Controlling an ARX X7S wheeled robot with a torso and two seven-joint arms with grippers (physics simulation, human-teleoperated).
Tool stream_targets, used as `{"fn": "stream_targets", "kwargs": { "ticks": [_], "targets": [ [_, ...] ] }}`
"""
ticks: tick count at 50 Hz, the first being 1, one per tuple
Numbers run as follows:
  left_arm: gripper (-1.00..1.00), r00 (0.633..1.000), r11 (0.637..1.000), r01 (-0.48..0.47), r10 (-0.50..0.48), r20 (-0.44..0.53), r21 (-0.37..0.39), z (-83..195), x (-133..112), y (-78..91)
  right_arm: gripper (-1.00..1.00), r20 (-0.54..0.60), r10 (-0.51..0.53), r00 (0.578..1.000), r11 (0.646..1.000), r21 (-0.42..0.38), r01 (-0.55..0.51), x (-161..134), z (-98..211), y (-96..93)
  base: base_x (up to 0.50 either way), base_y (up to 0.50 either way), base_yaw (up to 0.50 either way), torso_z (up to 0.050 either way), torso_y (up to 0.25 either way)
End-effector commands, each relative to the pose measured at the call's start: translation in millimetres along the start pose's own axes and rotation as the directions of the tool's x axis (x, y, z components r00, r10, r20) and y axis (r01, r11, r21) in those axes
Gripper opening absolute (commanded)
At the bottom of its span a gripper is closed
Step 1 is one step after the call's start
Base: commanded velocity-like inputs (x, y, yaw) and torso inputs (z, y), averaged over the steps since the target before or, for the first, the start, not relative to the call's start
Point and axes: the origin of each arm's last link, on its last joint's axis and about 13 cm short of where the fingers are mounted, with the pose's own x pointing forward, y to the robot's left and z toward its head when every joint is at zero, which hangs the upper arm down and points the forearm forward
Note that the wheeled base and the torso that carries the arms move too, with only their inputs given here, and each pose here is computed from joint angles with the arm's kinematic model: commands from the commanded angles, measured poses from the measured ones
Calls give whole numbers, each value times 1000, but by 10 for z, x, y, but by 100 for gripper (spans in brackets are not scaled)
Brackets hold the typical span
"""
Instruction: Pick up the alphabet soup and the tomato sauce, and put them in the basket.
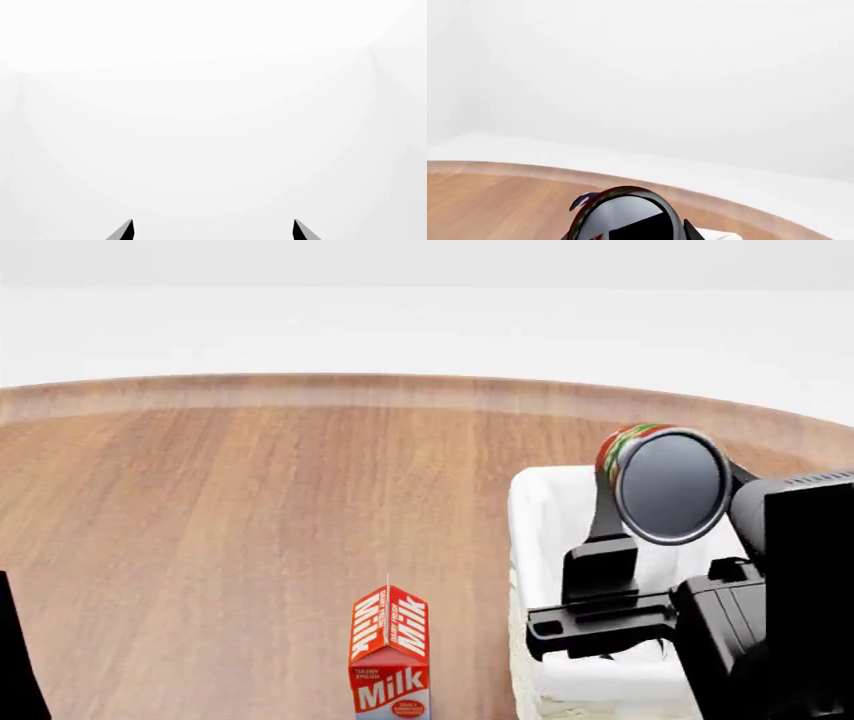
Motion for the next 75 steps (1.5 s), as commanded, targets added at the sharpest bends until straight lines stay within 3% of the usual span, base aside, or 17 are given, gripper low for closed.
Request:
{"fn": "stream_targets", "kwargs": {
  "ticks": [1,15,27,34,36,39,61,75],
  "targets": [
    [100,1000,1000,1,-1,0,1,1,0,-3,-100,22,-93,995,995,46,92,409,37,-135,0,0,0,0,0],
    [100,1000,1000,-1,1,2,1,7,9,0,-100,-41,-179,983,980,84,182,926,75,-260,0,0,0,0,0],
    [100,1000,1000,-2,2,5,2,20,11,6,-100,-139,-237,961,965,79,249,1340,-122,-290,0,0,0,0,0],
    [100,1000,1000,-1,1,1,-1,-1,16,8,-100,-214,-272,938,952,81,294,1478,-318,-319,0,0,0,0,1],
    [100,1000,1000,0,0,4,-2,8,17,4,-100,-227,-268,936,945,129,302,1510,-334,-311,0,0,0,0,0],
    [100,1000,1000,1,-1,1,1,-5,11,-2,-100,-252,-285,925,941,113,320,1564,-415,-290,0,0,0,0,0],
    [100,1000,1000,-2,2,2,-3,0,6,9,-100,-428,-298,853,920,110,377,1662,-959,-181,0,0,0,0,0],
    [100,1000,1000,-4,4,0,-3,-6,0,14,-100,-472,-309,825,919,76,388,1638,-1152,-181,0,0,0,0,1]
  ]
}}
